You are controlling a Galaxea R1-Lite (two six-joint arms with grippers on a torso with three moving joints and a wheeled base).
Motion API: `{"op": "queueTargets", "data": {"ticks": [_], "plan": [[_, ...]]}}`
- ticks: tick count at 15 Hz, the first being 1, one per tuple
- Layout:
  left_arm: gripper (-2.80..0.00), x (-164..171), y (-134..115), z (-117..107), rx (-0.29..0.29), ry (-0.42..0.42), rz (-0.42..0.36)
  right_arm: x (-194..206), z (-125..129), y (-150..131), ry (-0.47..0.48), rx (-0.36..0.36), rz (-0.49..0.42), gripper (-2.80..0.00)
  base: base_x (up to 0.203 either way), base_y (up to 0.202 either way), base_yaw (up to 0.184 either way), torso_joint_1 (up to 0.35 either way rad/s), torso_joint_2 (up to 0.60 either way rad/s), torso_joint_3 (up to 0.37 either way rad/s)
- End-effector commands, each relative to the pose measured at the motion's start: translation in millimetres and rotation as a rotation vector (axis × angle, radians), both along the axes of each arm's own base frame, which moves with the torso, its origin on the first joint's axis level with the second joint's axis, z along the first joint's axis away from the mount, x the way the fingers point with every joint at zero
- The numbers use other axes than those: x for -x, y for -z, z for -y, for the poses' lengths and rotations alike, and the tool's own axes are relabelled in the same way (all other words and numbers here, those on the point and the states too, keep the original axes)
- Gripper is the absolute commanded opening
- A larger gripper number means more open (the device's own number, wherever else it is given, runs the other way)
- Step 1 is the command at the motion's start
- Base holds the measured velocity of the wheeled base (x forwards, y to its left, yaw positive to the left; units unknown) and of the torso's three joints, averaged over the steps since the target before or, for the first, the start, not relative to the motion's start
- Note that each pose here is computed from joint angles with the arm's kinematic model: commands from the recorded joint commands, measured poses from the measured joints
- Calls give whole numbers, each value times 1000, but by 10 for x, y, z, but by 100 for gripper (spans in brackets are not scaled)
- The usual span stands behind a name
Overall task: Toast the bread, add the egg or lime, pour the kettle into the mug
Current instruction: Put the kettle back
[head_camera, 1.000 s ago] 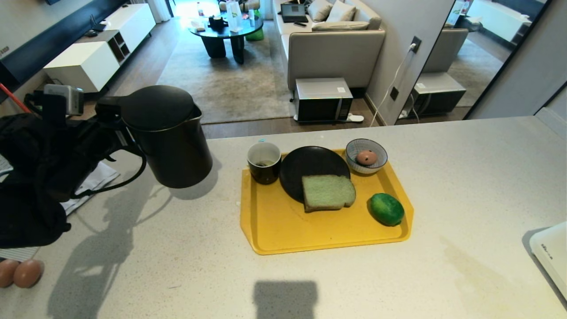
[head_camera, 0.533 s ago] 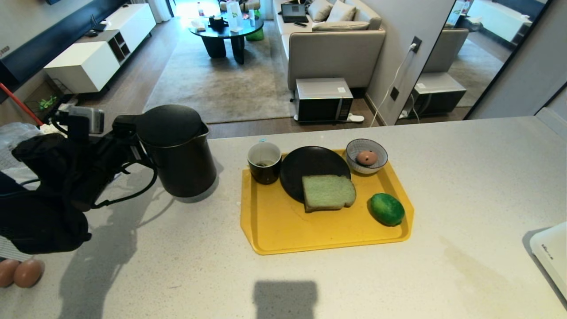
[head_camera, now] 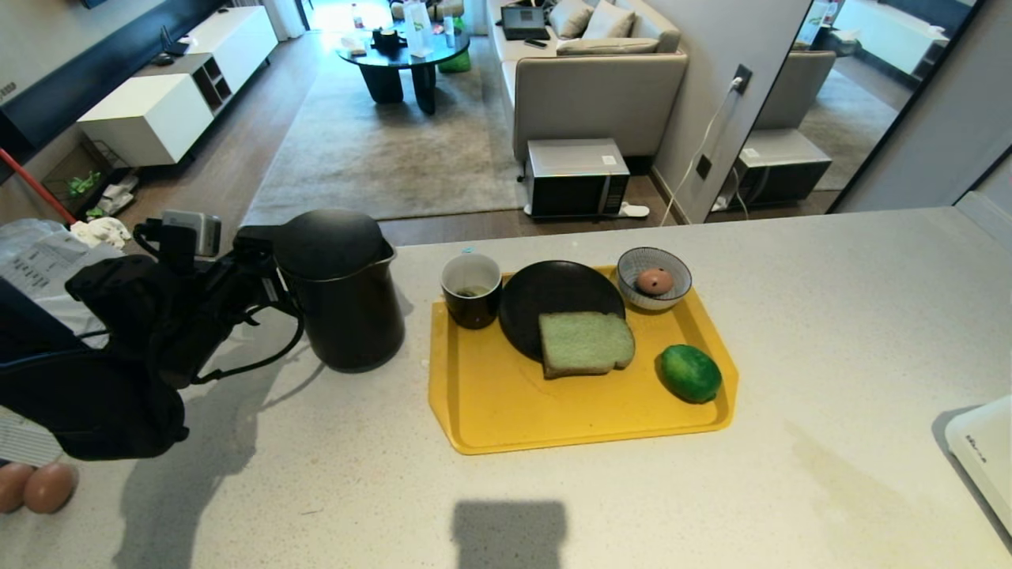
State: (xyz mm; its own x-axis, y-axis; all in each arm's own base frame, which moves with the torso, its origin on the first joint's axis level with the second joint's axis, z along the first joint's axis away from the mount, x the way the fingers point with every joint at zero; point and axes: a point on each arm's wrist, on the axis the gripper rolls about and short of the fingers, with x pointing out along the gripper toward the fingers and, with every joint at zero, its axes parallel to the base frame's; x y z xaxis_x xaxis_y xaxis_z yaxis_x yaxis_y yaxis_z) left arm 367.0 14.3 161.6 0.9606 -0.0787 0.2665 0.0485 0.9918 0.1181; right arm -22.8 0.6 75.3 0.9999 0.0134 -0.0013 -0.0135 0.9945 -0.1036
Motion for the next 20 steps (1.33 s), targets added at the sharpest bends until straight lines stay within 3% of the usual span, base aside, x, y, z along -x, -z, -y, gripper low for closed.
{"op": "queueTargets", "data": {"ticks": [1, 7, 8, 13, 20], "plan": [[-280, -24, 44, 16, -2, 0, 20, -1, 0, 4, 0, 2, -2, -280, 0, 0, 0, 0, 0, 0], [-280, -6, 141, 23, -4, 4, -5, -1, 0, 4, 0, 7, -2, -280, 0, 0, 0, 0, 0, 0], [0, -8, 147, 24, -5, 6, -6, -1, 0, 4, 0, 7, -2, -280, 0, 0, 0, 0, 0, 0], [0, -2, 171, 31, -4, 8, -14, -1, -4, 2, -16, 5, 0, -280, 0, 0, 0, 0, 0, 0], [0, 246, 333, 177, 7, 48, -116, -1, -4, 2, -16, 5, 0, -280, 0, 0, 0, 0, 0, 0]]}}
